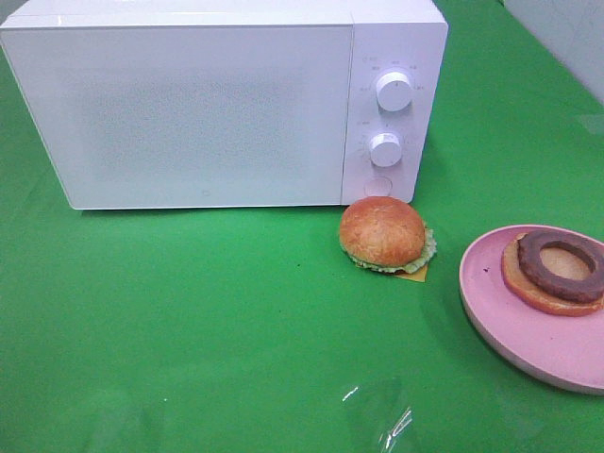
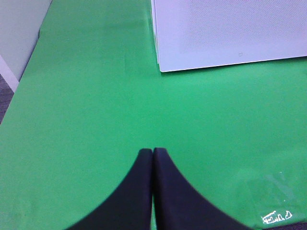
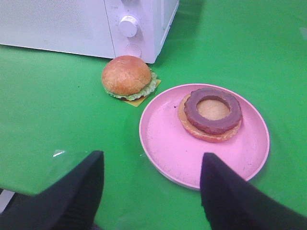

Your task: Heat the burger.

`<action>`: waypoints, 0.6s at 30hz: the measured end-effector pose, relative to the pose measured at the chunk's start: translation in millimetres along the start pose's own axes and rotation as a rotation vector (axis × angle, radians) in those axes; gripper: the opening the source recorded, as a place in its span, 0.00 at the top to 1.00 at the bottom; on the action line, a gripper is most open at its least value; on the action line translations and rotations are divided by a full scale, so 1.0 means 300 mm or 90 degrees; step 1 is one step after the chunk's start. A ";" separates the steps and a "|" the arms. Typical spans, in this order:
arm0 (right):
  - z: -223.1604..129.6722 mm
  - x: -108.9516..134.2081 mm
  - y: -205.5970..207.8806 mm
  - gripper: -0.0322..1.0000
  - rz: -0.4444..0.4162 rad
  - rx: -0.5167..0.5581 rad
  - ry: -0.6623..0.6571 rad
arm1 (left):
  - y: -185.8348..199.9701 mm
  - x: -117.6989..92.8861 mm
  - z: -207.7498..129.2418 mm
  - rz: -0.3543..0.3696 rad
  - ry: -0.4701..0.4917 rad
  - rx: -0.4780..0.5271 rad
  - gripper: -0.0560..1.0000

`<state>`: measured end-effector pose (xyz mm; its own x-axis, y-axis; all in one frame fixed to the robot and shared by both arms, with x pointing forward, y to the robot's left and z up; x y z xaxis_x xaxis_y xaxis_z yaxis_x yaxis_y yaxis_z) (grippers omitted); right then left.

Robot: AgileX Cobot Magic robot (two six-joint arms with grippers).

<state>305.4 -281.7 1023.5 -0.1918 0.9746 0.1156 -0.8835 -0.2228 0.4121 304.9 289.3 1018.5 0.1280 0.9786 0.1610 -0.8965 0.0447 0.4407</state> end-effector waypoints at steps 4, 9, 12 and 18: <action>0.000 -0.003 0.000 0.43 -0.007 -0.001 -0.003 | 0.000 0.000 0.000 0.000 0.000 0.000 0.95; 0.004 -0.034 0.002 0.43 -0.085 -0.011 -0.039 | 0.000 0.000 0.000 0.000 0.000 0.000 0.95; 0.004 -0.040 0.002 0.43 -0.101 -0.013 -0.046 | 0.000 0.000 0.000 0.000 0.000 0.000 0.95; 0.005 -0.063 0.007 0.43 -0.158 -0.020 -0.072 | 0.000 0.000 0.001 0.000 0.000 -0.001 0.95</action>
<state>307.8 -300.5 1023.5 0.0801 0.9901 0.1156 -0.9108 0.0255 0.4121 305.0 289.3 1018.7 0.1277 0.9786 0.1611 -0.8970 0.0446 0.4398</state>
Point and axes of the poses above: a point on each arm's last joint axis where the gripper is mounted, y pointing back along that axis away from the gripper, x along the wrist's bending axis when the last joint is at zero, z = x × y, the point moved 8 cm from there along -y, pointing out along that axis toward the gripper, and after that the axes turned 5 degrees about -y, right-handed, at the moved point
